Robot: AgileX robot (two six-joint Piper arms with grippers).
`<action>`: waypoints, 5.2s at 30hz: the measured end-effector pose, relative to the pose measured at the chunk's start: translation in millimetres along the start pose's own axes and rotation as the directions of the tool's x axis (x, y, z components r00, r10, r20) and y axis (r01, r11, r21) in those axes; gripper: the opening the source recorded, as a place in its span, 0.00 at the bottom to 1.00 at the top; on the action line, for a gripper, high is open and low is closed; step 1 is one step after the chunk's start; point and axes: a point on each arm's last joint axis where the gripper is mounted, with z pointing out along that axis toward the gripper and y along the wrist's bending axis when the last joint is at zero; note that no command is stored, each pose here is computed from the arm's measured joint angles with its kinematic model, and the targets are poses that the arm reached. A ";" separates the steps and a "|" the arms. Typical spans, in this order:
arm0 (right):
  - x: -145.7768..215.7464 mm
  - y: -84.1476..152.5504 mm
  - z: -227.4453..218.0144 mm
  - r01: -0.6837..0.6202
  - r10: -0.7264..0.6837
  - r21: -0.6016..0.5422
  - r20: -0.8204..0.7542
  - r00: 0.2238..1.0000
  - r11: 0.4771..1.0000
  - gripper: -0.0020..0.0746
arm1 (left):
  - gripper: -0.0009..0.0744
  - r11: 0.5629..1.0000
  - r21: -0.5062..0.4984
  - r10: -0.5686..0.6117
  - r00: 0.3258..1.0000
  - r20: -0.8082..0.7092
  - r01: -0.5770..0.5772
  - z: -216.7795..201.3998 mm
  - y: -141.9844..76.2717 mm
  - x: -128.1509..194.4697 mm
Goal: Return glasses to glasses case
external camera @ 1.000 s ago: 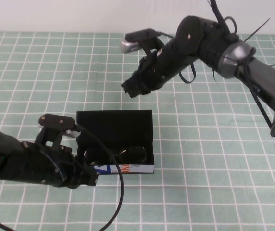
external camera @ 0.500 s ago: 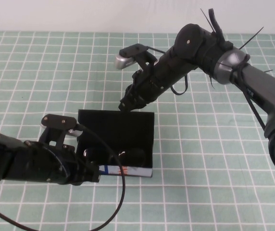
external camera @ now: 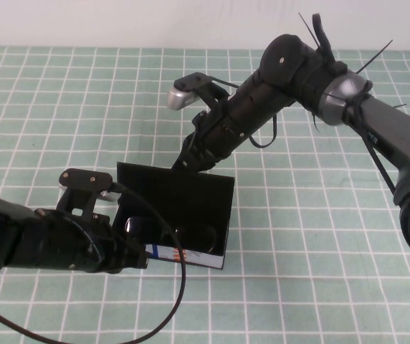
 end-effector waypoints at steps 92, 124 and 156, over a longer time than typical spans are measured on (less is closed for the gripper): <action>86.9 256.0 -254.6 0.241 -0.300 0.377 0.105 0.948 0.894 0.01 | 0.01 0.876 -0.281 0.428 0.900 0.082 -0.391 -207.7 -10.1 -32.3; 318.7 248.3 -198.5 -0.124 -0.289 0.668 0.472 0.833 0.734 0.01 | 0.01 0.966 -0.249 0.220 0.734 0.642 -0.072 -229.4 -72.3 88.4; 318.9 250.2 -196.0 -0.150 -0.250 0.624 0.506 0.825 0.767 0.01 | 0.01 0.863 -0.483 0.278 0.660 0.698 0.148 -233.6 -51.2 126.7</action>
